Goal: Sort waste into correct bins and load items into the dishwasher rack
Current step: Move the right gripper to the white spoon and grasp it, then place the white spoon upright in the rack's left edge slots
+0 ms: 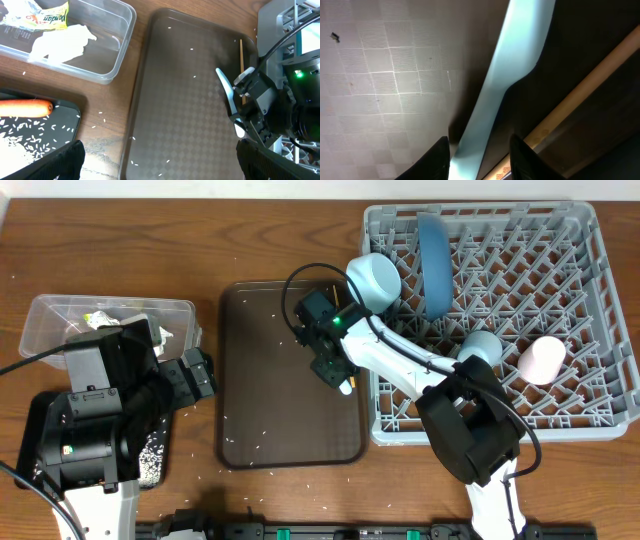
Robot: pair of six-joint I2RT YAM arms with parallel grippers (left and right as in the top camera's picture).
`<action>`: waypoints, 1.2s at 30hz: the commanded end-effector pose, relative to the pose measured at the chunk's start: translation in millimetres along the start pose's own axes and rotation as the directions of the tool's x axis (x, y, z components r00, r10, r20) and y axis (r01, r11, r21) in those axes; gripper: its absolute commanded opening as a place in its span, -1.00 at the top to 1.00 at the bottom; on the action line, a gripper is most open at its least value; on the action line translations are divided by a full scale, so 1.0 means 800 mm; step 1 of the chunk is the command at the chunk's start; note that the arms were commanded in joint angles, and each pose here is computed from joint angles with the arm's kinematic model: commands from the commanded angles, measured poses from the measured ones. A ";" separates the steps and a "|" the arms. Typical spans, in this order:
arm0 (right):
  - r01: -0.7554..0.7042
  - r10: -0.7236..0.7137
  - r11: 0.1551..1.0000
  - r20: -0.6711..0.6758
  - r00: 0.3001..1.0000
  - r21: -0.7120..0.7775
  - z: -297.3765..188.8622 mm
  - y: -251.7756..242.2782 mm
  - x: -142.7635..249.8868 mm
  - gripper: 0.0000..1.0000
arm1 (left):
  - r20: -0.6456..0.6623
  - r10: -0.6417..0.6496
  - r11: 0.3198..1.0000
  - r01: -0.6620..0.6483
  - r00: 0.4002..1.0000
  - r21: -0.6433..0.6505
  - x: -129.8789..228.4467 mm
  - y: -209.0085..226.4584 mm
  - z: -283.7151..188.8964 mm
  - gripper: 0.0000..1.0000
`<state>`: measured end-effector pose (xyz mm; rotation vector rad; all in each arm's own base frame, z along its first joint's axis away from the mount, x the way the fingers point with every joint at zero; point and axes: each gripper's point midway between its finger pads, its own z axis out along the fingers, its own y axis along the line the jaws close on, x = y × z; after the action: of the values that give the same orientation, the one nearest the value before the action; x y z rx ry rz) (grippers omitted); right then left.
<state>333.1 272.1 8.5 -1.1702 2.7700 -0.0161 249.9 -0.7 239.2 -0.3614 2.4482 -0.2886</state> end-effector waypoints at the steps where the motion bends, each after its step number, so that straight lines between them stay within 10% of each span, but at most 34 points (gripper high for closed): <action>1: -0.012 0.012 1.000 -0.004 1.000 0.023 0.005 -0.004 0.000 0.23 | 0.015 0.007 1.000 -0.007 1.000 0.010 -0.006 -0.005 -0.006 -0.96; 21: -0.024 0.024 0.999 -0.005 1.000 -0.021 0.029 0.006 -0.005 0.88 | 0.015 0.007 1.000 -0.007 1.000 0.010 -0.006 -0.005 -0.006 -0.96; 36: -0.096 0.097 0.995 0.129 0.987 -0.019 -0.045 0.001 -0.029 0.97 | 0.015 0.007 1.000 -0.007 1.000 0.010 -0.006 -0.005 -0.006 -0.96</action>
<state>340.3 284.5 16.8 -1.0771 2.7528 0.0582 249.9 -0.7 239.0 -0.3615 2.4486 -0.2886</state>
